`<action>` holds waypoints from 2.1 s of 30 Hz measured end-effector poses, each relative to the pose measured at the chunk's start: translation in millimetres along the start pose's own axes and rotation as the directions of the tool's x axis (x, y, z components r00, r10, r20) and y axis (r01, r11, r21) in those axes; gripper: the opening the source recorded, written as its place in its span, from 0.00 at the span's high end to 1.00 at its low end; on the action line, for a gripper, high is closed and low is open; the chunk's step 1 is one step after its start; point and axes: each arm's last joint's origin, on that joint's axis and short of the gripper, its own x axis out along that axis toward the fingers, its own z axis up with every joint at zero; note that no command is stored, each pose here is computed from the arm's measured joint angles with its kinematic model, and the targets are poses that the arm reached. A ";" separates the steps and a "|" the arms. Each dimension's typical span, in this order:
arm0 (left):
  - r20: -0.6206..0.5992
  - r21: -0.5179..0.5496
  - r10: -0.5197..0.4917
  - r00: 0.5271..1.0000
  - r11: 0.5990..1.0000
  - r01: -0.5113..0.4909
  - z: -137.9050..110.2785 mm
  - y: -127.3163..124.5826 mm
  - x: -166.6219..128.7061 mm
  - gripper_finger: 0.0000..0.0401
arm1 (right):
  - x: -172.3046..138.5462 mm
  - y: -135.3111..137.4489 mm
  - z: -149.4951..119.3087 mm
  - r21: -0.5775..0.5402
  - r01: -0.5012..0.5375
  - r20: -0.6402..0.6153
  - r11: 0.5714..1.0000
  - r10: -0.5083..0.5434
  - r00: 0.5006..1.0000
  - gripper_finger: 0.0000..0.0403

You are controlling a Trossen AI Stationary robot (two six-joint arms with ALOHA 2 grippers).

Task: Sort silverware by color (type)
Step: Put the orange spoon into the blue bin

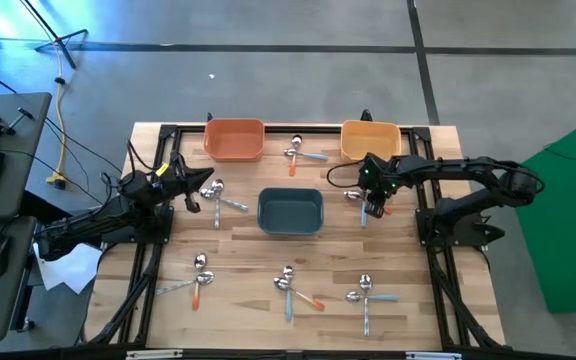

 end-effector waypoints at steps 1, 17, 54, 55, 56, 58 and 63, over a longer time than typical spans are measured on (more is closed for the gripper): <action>0.000 -0.001 0.000 1.000 1.000 0.000 -0.1 0.0 0.0 0.99 | 0.7 -0.7 -0.1 -0.001 -0.006 -0.003 1.000 0.006 1.000 0.71; -0.006 -0.036 -0.002 1.000 0.999 0.002 -0.7 -0.2 0.0 0.99 | -10.6 -3.1 0.4 -0.013 0.017 -0.023 1.000 -0.017 1.000 0.71; -0.008 -0.078 -0.002 1.000 0.997 0.001 -0.8 -0.2 0.0 0.99 | 2.7 0.5 10.2 0.035 -0.033 -0.146 0.999 0.038 0.989 0.97; -0.008 -0.078 -0.002 1.000 0.997 0.001 -0.8 -0.1 0.0 0.99 | -2.5 2.2 14.8 0.034 -0.032 -0.146 0.999 0.036 0.989 0.98; -0.010 -0.078 -0.002 1.000 0.997 0.002 -0.9 -0.2 0.0 0.99 | -8.5 4.0 21.4 0.037 -0.024 -0.134 0.999 0.029 0.991 0.98; -0.008 -0.078 -0.002 1.000 0.997 0.001 -0.8 -0.1 0.0 0.99 | -22.2 8.7 29.9 0.040 0.000 -0.156 0.999 0.006 0.988 0.98; -0.008 -0.076 -0.002 1.000 0.997 0.001 -0.8 -0.1 0.0 0.99 | -69.2 28.4 61.5 0.039 0.024 -0.106 0.999 -0.019 0.994 0.99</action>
